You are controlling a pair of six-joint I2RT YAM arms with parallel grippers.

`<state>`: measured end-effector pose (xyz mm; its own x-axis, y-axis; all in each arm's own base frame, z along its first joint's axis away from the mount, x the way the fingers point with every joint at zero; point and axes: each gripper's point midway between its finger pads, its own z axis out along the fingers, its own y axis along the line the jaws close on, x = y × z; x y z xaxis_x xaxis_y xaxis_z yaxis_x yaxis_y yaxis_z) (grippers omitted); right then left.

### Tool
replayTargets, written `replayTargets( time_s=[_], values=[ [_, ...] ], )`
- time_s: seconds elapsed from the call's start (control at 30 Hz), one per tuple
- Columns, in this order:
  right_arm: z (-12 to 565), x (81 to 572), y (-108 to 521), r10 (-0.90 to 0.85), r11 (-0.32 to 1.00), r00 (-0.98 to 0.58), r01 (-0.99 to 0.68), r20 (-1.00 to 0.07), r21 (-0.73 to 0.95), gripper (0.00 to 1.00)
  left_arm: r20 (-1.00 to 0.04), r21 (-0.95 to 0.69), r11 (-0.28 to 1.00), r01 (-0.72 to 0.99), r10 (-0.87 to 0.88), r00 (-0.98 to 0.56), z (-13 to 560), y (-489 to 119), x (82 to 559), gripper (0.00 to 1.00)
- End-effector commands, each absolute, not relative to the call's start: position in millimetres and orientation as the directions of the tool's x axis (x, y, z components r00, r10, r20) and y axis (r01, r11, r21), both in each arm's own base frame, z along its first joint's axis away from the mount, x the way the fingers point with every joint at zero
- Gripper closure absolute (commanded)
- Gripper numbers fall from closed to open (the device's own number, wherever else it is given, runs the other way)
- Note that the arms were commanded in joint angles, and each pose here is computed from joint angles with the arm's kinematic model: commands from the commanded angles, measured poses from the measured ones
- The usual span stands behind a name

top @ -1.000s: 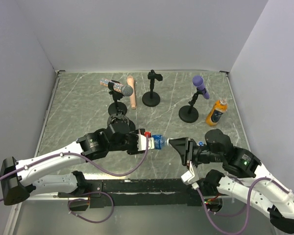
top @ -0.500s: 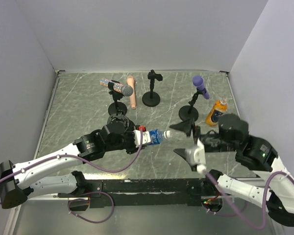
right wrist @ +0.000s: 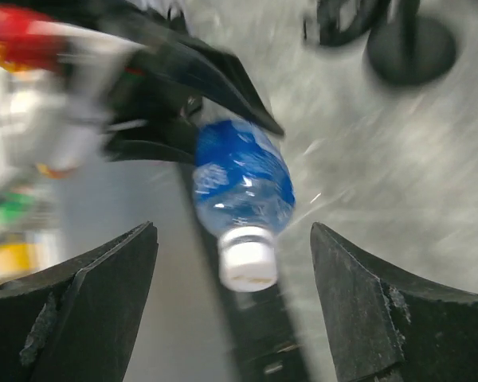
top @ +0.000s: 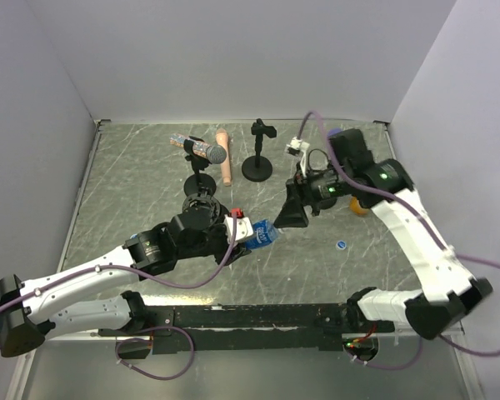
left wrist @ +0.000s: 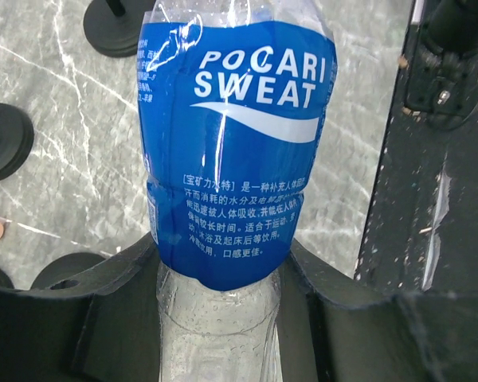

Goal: Unscrew the bottle caps

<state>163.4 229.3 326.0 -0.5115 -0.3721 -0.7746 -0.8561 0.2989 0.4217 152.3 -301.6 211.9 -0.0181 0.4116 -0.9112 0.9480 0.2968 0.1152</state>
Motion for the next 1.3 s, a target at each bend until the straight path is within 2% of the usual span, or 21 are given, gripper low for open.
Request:
replayTargets(
  time_s=[0.0,0.17,0.27,0.33,0.57,0.63,0.8,0.87,0.97,1.07,1.17,1.27],
  values=[
    [324,132,226,-0.330,0.333,-0.744,-0.668,-0.581,0.665,0.16,-0.948,0.072,0.306,0.949,0.318,-0.031,234,-308,149,0.98],
    [319,136,222,-0.315,0.356,-0.774,-0.633,-0.549,0.688,0.18,-0.948,0.005,0.307,0.952,0.303,-0.093,232,-311,143,0.99],
    [322,138,221,-0.310,0.348,-0.773,-0.634,-0.554,0.690,0.25,-0.942,-0.031,0.321,0.947,0.306,-0.135,227,-311,142,0.99],
    [320,137,222,-0.313,0.341,-0.778,-0.627,-0.544,0.700,0.35,-0.943,-0.038,0.325,0.945,0.302,-0.142,226,-310,142,0.99],
    [323,140,224,-0.301,0.335,-0.774,-0.633,-0.557,0.698,0.40,-0.944,-0.076,0.326,0.942,0.279,-0.173,229,-312,139,0.99],
    [325,141,224,-0.298,0.330,-0.769,-0.638,-0.565,0.695,0.49,-0.941,-0.079,0.321,0.944,0.287,-0.176,227,-312,138,0.99],
    [331,145,227,-0.303,0.292,-0.740,-0.672,-0.600,0.681,0.78,-0.944,-0.111,0.282,0.953,0.269,-0.190,230,-317,130,0.99],
    [338,146,230,-0.321,0.231,-0.688,-0.723,-0.651,0.651,0.88,-0.947,-0.136,0.244,0.960,0.254,-0.199,232,-320,123,0.99],
    [344,147,233,-0.369,0.144,-0.580,-0.807,-0.726,0.572,0.94,-0.947,-0.179,0.178,0.968,0.237,-0.219,233,-324,109,0.99],
    [348,135,234,-0.439,0.011,-0.398,-0.899,-0.805,0.439,0.96,-0.939,-0.222,0.107,0.969,0.244,-0.242,232,-327,96,0.99],
    [355,108,236,-0.445,-0.212,-0.074,-0.960,-0.892,0.186,0.97,-0.926,-0.282,0.008,0.959,0.261,-0.274,232,-330,82,0.99],
    [355,77,236,-0.351,-0.395,0.275,-0.910,-0.895,-0.125,0.97,-0.917,-0.326,-0.077,0.942,0.268,-0.296,237,-329,71,0.99]
  ],
)
